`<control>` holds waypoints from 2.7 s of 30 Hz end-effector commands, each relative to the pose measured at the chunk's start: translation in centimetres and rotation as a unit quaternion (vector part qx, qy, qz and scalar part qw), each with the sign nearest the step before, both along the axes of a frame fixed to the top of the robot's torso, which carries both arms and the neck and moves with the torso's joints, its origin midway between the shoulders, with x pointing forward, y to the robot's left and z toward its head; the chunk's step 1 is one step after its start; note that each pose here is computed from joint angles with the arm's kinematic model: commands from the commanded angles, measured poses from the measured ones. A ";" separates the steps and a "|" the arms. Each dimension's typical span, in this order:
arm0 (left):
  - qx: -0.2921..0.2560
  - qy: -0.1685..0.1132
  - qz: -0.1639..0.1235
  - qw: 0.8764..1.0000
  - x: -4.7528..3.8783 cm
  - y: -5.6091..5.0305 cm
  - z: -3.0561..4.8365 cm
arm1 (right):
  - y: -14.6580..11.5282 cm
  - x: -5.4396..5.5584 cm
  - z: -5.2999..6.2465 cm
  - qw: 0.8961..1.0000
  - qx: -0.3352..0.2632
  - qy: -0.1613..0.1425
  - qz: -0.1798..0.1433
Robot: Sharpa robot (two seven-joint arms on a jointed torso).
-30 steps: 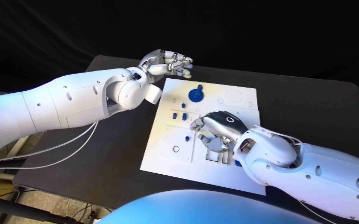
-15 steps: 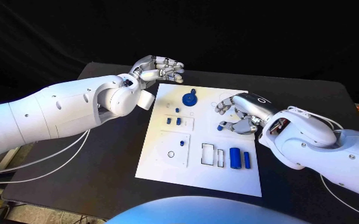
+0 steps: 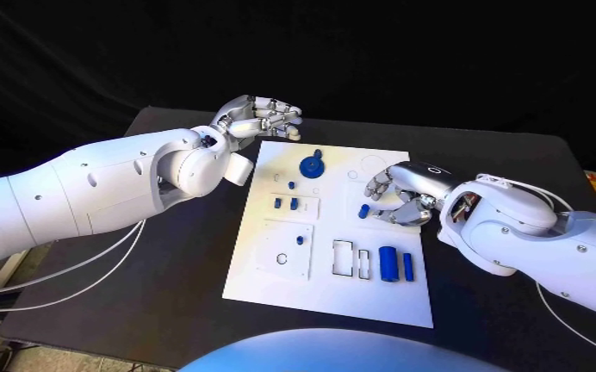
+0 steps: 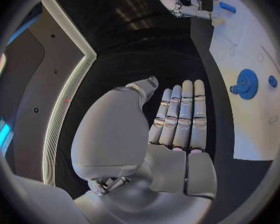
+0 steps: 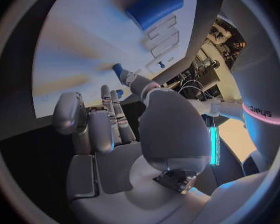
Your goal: Assemble the parts on the task board
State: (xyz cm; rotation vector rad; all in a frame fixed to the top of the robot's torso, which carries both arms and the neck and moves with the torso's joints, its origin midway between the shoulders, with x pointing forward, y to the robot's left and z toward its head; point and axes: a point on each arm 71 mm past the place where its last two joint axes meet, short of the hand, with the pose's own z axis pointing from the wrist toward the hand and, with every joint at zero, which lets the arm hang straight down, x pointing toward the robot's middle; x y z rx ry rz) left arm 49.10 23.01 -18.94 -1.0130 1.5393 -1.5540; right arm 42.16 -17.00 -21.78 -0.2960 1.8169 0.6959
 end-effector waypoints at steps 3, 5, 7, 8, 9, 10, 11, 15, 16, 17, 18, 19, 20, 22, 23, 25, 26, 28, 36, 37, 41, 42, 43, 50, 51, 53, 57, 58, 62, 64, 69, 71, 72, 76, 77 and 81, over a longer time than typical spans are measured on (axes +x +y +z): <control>-0.007 0.000 -0.008 1.000 -0.08 -0.1 0.14 | 0.7 -0.2 -0.7 1.000 -0.004 0.009 0.015; -0.006 0.000 -0.008 1.000 -0.08 -0.1 0.14 | 1.0 -0.1 -0.8 1.000 -0.001 0.008 0.017; -0.006 0.000 -0.008 1.000 -0.09 -0.1 0.14 | 1.2 -0.1 -0.9 1.000 0.002 0.007 0.018; -0.006 0.000 -0.007 1.000 -0.09 -0.1 0.15 | 1.3 -0.1 -0.9 1.000 0.003 0.006 0.019; -0.006 0.000 -0.007 1.000 -0.10 -0.1 0.15 | 1.4 -0.1 -0.9 1.000 0.004 0.006 0.019; -0.006 0.000 -0.007 1.000 -0.10 -0.1 0.15 | 1.5 -0.1 -1.0 1.000 0.004 0.006 0.019; -0.006 0.000 -0.007 1.000 -0.10 -0.1 0.15 | 1.6 -0.1 -1.0 1.000 0.005 0.005 0.019; -0.006 0.000 -0.007 1.000 -0.10 0.0 0.15 | 1.8 -0.1 -1.1 1.000 0.007 0.005 0.019; -0.006 0.000 -0.007 1.000 -0.10 0.0 0.14 | 1.8 -0.1 -1.2 1.000 0.007 0.006 0.019; -0.006 0.001 -0.007 1.000 -0.09 0.0 0.14 | 1.8 -0.1 -1.2 1.000 0.007 0.006 0.019; -0.006 0.001 -0.007 1.000 -0.09 0.0 0.14 | 1.8 -0.1 -1.2 1.000 0.007 0.006 0.018; -0.006 0.001 -0.007 1.000 -0.09 0.0 0.14 | 1.8 -0.1 -1.2 1.000 0.007 0.006 0.018; -0.006 0.001 -0.007 1.000 -0.09 0.0 0.14 | 1.8 -0.1 -1.2 1.000 0.007 0.006 0.018; -0.006 0.001 -0.006 1.000 -0.09 0.0 0.14 | 1.8 -0.1 -1.3 1.000 0.005 0.006 0.017; -0.005 0.001 -0.006 1.000 -0.09 0.0 0.13 | 1.8 -0.1 -1.3 1.000 0.005 0.006 0.017; -0.005 0.001 -0.006 1.000 -0.08 0.0 0.13 | 1.8 0.0 -1.3 1.000 0.003 0.005 0.016; -0.005 0.001 -0.006 1.000 -0.08 0.0 0.13 | 1.8 0.0 -1.3 1.000 0.001 0.004 0.016; -0.005 0.001 -0.006 1.000 -0.08 0.0 0.13 | 1.8 0.0 -1.3 1.000 -0.001 0.001 0.016; -0.005 0.002 -0.006 1.000 -0.07 0.1 0.11 | 1.9 -0.2 -1.0 1.000 0.008 -0.021 0.019; -0.005 0.002 -0.006 1.000 -0.06 0.0 0.11 | 2.0 -0.2 -0.9 0.999 0.011 -0.025 0.020; -0.005 0.002 -0.006 1.000 -0.04 0.1 0.09 | 2.1 -0.6 -0.4 0.999 0.025 -0.036 0.024; -0.005 0.002 -0.006 1.000 -0.02 0.1 0.08 | 2.1 -0.7 -0.2 0.999 0.029 -0.038 0.024; -0.005 0.002 -0.006 1.000 -0.01 0.1 0.08 | 2.1 -0.8 0.0 0.998 0.032 -0.039 0.025; -0.006 0.000 -0.006 1.000 0.06 0.0 0.07 | 2.6 -1.5 1.8 0.997 0.057 -0.042 0.035; -0.006 0.000 -0.006 1.000 0.07 0.0 0.06 | 2.7 -1.7 2.1 0.997 0.061 -0.042 0.038; -0.006 0.000 -0.006 1.000 0.10 -0.1 0.06 | 3.2 -2.1 2.6 0.995 0.070 -0.043 0.048; -0.007 -0.001 -0.007 1.000 0.14 -0.2 0.04 | 4.9 -2.9 3.2 0.993 0.087 -0.046 0.072; -0.007 -0.001 -0.008 1.000 0.16 -0.2 0.03 | 5.4 -3.2 3.3 0.991 0.091 -0.047 0.081; -0.008 -0.001 -0.009 1.000 0.20 -0.4 0.00 | 7.9 -4.2 2.9 0.986 0.100 -0.056 0.119; -0.009 -0.001 -0.010 1.000 0.23 -0.4 -0.02 | 9.3 -4.8 2.5 0.983 0.106 -0.057 0.140; -0.011 0.000 -0.012 1.000 0.28 -0.7 -0.07 | 12.4 -6.5 0.8 0.976 0.120 -0.036 0.177; -0.011 0.000 -0.013 1.000 0.31 -0.9 -0.09 | 13.1 -6.9 0.2 0.975 0.123 -0.025 0.183; -0.011 0.000 -0.013 1.000 0.32 -0.9 -0.09 | 13.2 -6.9 0.1 0.975 0.123 -0.024 0.183; -0.012 0.001 -0.014 1.000 0.34 -1.0 -0.12 | 14.0 -7.2 -0.9 0.975 0.121 -0.009 0.188; -0.012 0.001 -0.015 1.000 0.34 -1.0 -0.12 | 14.1 -7.2 -1.1 0.975 0.120 -0.006 0.188; -0.012 0.001 -0.016 1.000 0.33 -1.2 -0.12 | 14.5 -7.1 -2.0 0.976 0.113 0.006 0.185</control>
